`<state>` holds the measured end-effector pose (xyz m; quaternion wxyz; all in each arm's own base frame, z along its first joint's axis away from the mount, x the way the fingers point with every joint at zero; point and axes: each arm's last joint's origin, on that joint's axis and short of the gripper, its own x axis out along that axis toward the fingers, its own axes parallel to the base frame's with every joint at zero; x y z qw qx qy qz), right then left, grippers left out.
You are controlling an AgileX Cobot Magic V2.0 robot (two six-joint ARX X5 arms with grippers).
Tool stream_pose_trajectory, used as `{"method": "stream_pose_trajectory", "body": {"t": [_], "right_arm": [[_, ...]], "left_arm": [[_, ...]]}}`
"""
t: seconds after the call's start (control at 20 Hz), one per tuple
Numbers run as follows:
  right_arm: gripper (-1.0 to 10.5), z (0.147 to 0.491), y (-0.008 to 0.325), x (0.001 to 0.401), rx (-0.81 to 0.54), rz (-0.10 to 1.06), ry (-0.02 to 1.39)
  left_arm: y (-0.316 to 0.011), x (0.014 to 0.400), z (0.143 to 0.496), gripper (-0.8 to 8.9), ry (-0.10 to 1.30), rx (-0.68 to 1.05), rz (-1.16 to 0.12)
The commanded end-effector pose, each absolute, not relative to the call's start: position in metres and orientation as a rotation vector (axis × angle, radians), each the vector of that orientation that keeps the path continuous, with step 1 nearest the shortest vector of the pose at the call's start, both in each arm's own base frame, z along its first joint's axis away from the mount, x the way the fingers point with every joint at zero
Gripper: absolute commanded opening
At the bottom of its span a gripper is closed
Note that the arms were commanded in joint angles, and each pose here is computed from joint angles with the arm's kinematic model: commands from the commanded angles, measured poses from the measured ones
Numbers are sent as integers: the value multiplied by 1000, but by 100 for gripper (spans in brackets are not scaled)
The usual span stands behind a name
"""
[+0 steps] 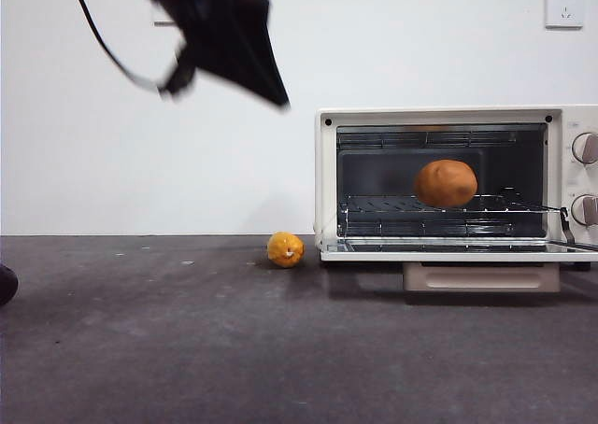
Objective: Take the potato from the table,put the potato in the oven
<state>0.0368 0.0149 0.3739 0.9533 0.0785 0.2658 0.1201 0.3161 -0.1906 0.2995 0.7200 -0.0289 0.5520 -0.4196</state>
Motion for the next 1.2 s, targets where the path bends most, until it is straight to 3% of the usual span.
{"method": "stream_pose_trajectory", "body": {"t": [0.05,0.35,0.55,0.8,1.2], "right_arm": [[0,369,13,34,137,236,588],[0,367,10,33,101,144,593],[0,368,10,34,107,133,576],[-1,376,12,39,139,139,486],[-1,381,13,41,149,120,424]], "left_arm": [[-194,336,265,-7,1304,-113,-909],[-185,368,202,-8,1459,-200,-803],[-169,388,165,-8,1541,-402,-807],[-167,394,161,-8,1539,-469,-756],[-197,384,156,-8,1570,-430,-720]]}}
